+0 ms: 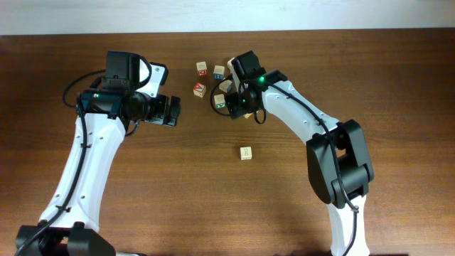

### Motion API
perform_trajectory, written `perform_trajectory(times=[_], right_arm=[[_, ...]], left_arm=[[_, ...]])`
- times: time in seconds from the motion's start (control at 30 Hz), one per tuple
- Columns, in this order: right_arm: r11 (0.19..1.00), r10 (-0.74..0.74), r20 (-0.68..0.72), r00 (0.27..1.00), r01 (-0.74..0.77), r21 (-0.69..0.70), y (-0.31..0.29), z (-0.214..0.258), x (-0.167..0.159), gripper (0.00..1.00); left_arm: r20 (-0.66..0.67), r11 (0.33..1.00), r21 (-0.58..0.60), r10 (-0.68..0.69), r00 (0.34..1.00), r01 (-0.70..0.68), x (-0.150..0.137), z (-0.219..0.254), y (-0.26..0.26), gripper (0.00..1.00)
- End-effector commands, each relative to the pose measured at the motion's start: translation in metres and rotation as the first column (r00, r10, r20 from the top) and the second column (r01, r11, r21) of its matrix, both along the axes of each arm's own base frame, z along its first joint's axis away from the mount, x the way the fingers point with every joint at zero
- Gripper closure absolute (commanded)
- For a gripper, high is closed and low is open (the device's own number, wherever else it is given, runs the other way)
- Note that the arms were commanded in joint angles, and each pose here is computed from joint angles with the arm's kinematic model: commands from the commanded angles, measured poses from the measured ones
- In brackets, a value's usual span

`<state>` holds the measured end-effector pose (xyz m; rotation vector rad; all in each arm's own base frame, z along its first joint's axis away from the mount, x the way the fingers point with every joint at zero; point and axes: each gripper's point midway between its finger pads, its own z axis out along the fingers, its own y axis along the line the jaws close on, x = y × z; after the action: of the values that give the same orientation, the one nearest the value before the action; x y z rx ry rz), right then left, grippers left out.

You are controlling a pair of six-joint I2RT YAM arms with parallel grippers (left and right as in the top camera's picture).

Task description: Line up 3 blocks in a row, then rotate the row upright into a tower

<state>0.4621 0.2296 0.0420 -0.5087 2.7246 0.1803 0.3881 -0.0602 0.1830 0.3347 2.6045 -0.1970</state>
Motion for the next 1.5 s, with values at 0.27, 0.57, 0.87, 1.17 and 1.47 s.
perform_trajectory(times=[0.27,0.57,0.87,1.17,1.47], right_arm=[[0.999,-0.007,0.043,0.999,0.009,-0.041,-0.009,-0.021,0.02,0.27],[0.988,-0.067,-0.087,0.994,0.054,-0.145,-0.051,-0.035,-0.003,0.4],[0.964,-0.197,-0.273,0.942,0.136,-0.227,-0.072,-0.036,-0.05,0.41],[0.93,-0.366,-0.431,0.825,0.311,-0.194,-0.111,-0.016,-0.064,0.36],[0.959,-0.283,-0.55,0.786,0.219,-0.18,-0.096,-0.035,-0.103,0.6]], left_arm=[[0.015,1.0,-0.02,0.0,1.0,0.0,0.004,0.008,-0.004,0.01],[0.015,1.0,-0.02,0.0,1.0,0.0,0.004,0.007,-0.004,0.01],[0.015,1.0,-0.02,0.0,1.0,0.0,0.004,0.008,-0.004,0.01],[0.015,1.0,-0.02,0.0,1.0,0.0,0.004,0.007,-0.004,0.01],[0.015,1.0,-0.02,0.0,1.0,0.0,0.004,0.007,-0.004,0.01]])
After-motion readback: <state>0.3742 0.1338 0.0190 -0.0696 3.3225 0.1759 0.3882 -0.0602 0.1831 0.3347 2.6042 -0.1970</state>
